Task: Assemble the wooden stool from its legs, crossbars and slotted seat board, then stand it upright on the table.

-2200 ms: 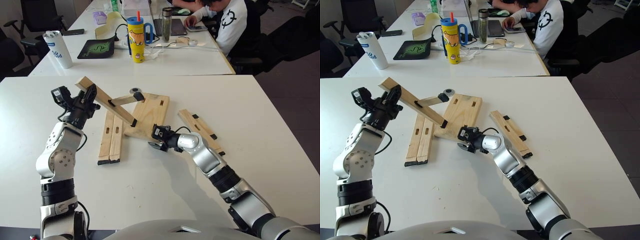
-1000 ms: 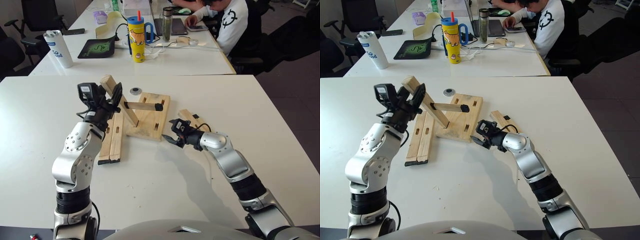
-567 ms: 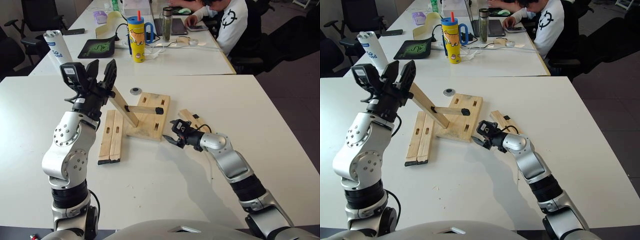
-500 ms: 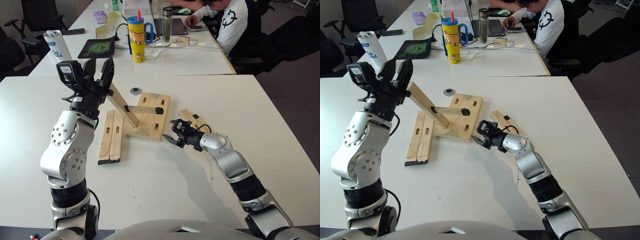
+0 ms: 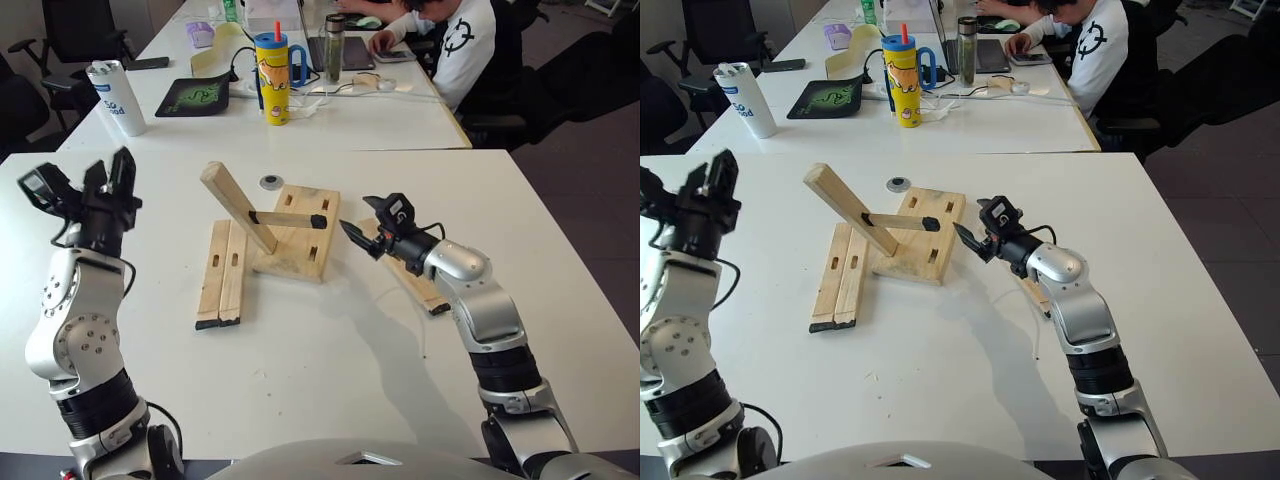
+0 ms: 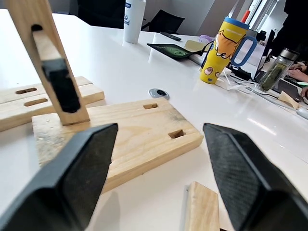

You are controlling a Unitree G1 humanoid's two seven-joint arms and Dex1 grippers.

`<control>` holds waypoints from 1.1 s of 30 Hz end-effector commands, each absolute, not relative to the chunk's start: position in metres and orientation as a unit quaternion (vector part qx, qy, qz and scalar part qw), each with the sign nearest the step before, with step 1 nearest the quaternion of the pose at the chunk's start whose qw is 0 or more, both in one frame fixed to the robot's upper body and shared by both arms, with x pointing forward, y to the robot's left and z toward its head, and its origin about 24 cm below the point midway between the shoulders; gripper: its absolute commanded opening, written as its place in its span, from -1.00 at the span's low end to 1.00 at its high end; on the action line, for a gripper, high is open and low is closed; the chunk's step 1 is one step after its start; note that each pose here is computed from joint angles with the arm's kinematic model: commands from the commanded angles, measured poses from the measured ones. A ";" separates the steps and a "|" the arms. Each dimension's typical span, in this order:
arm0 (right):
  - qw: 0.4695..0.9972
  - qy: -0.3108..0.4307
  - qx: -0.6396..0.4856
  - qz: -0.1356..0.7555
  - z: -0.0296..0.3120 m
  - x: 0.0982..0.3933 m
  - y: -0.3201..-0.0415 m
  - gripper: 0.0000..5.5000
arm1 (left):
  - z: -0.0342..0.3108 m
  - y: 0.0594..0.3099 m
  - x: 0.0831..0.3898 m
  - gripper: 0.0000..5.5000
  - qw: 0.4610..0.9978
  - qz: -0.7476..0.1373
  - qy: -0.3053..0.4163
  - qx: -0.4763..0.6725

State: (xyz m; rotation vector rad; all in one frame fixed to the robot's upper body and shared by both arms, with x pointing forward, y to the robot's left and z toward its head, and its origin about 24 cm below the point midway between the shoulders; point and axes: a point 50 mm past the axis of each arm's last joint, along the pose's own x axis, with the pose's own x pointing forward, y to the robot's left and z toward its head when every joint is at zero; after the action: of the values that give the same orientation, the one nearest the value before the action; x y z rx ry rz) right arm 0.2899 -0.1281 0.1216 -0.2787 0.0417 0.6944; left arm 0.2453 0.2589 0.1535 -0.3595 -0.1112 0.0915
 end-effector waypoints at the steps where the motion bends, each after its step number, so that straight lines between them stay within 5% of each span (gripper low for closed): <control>1: 0.957 -0.033 -0.102 0.271 0.143 0.307 -0.134 0.19 | 0.105 0.243 0.233 -0.07 0.985 0.003 0.094 -0.145; 6: 0.986 -0.097 -0.034 0.133 0.155 0.318 -0.157 0.19 | 0.068 0.233 0.219 -0.07 0.975 -0.023 0.202 -0.094; 9: 0.990 -0.090 -0.035 0.099 0.143 0.323 -0.164 0.02 | 0.057 0.229 0.214 -0.06 0.971 -0.032 0.227 -0.071; 13: 0.991 -0.079 -0.042 0.097 0.130 0.322 -0.160 -0.19 | 0.053 0.227 0.211 -0.06 0.968 -0.050 0.241 -0.053; 26: 0.994 -0.074 -0.037 0.075 0.120 0.312 -0.155 -0.19 | 0.048 0.248 0.209 -0.06 0.957 -0.057 0.285 0.000; 33: 0.995 -0.074 -0.027 0.066 0.116 0.307 -0.155 -0.19 | 0.070 0.260 0.225 -0.06 0.969 -0.057 0.241 0.015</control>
State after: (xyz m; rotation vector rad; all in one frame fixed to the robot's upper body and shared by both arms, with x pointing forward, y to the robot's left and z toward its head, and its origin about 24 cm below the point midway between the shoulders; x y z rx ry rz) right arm 0.3098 -0.1556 0.1163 -0.0663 -0.1419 0.1404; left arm 0.2175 0.2564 0.0582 0.0208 0.5328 -0.1060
